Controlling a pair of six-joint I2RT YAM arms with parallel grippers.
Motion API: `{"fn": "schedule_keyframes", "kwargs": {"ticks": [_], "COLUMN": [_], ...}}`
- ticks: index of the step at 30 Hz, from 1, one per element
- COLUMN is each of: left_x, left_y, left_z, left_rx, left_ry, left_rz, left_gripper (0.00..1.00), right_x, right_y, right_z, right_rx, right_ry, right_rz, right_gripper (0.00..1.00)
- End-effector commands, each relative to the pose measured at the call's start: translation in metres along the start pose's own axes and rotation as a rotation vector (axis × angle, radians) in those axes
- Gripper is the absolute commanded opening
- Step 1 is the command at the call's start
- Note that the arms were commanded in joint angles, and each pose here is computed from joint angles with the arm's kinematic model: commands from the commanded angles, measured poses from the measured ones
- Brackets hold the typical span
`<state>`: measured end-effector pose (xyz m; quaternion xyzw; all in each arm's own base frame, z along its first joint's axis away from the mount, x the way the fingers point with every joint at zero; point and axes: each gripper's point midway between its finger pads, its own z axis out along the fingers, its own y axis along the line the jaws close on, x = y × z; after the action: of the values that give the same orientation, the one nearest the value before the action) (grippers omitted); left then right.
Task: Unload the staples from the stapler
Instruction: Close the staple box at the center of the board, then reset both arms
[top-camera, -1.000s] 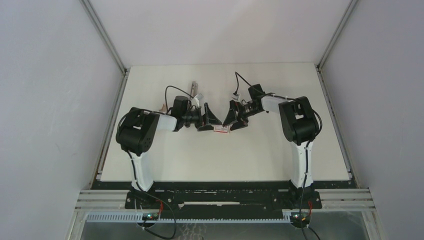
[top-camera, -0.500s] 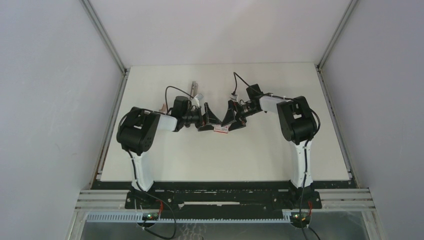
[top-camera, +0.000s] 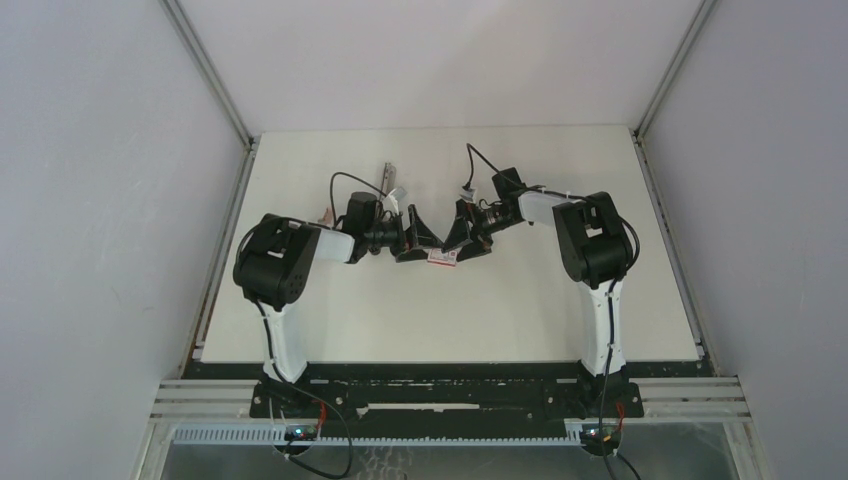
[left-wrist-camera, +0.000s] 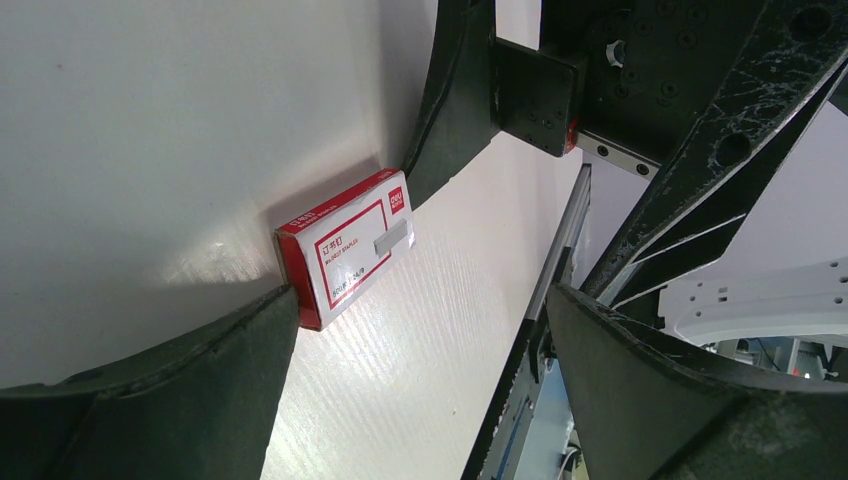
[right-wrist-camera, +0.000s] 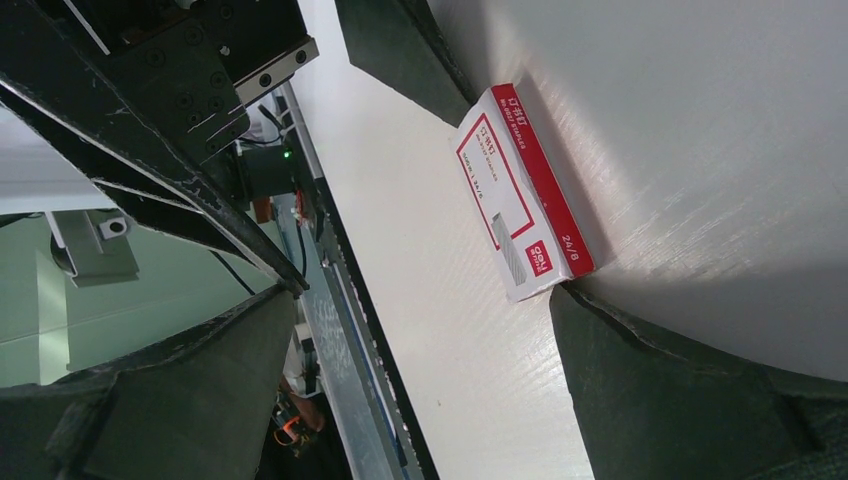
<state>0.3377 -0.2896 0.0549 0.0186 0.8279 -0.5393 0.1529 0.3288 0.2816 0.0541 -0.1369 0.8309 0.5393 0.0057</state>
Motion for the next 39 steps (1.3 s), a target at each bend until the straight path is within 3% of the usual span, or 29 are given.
{"fn": "schedule_keyframes", "kwargs": {"ticks": [1,17,25,39], "left_x": [0.017,0.023,0.010,-0.012], "left_y": [0.001,-0.010,0.004,0.006], "left_z": [0.002,0.005,0.004,0.010], "left_rx": [0.005,0.041,-0.020,-0.055], "left_ry": [0.037,0.049,0.005,-0.035], "left_rz": [-0.004,0.008,0.004,0.043], "left_gripper": [1.00,1.00,1.00,1.00], "right_x": [-0.021,-0.044,-0.045,-0.043], "right_y": [-0.007,-0.013,-0.010,-0.008], "right_z": [-0.009,-0.059,-0.086,-0.089], "right_rx": [0.061,0.147,0.190,0.193], "right_ry": [-0.059,-0.152,-0.203,-0.209], "right_rz": [-0.067,-0.117,-0.146,-0.160], "right_gripper": [1.00,1.00,1.00,1.00]}}
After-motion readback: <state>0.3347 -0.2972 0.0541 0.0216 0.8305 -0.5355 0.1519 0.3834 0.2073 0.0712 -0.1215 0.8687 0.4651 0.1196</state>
